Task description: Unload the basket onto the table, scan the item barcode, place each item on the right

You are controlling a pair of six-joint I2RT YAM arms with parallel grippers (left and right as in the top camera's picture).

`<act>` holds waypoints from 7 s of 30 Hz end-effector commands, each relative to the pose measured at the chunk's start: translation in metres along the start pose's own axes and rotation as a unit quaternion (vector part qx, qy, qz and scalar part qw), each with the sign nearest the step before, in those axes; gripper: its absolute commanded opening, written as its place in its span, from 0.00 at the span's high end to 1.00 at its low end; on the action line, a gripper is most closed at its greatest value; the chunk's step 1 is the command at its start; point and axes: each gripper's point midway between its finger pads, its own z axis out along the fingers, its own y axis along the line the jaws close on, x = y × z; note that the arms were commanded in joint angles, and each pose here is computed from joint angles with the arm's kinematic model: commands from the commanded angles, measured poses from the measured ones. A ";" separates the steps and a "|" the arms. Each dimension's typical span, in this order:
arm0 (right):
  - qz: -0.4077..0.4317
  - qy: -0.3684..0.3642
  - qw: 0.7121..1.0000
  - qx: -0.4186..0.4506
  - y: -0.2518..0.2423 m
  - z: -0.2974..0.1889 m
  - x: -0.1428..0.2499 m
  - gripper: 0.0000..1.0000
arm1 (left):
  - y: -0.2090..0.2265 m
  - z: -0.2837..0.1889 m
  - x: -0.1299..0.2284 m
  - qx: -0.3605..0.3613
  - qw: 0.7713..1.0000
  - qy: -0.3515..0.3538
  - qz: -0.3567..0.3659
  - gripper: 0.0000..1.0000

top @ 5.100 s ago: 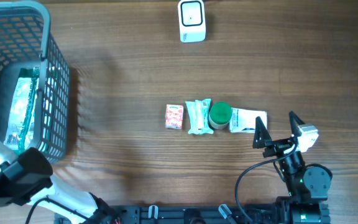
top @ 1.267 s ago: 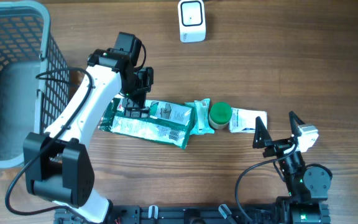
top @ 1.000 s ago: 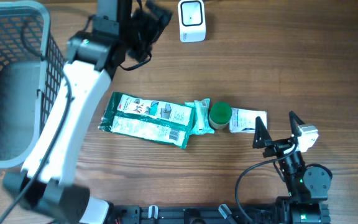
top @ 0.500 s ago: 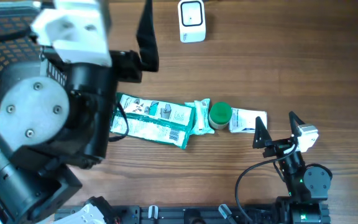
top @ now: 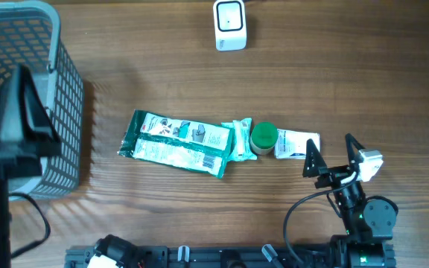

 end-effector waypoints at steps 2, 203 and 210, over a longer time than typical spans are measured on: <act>0.179 0.000 0.984 -0.007 0.003 0.000 0.000 0.00 | -0.013 -0.061 -0.001 0.082 0.995 -0.051 0.007 0.00; 0.107 0.635 0.713 0.278 0.084 0.117 0.171 0.00 | -0.024 -0.044 0.435 0.088 0.981 0.170 -0.003 0.00; 0.087 0.653 0.709 0.251 0.089 0.117 0.162 0.00 | -0.024 -0.044 0.435 0.088 0.981 0.170 -0.003 0.00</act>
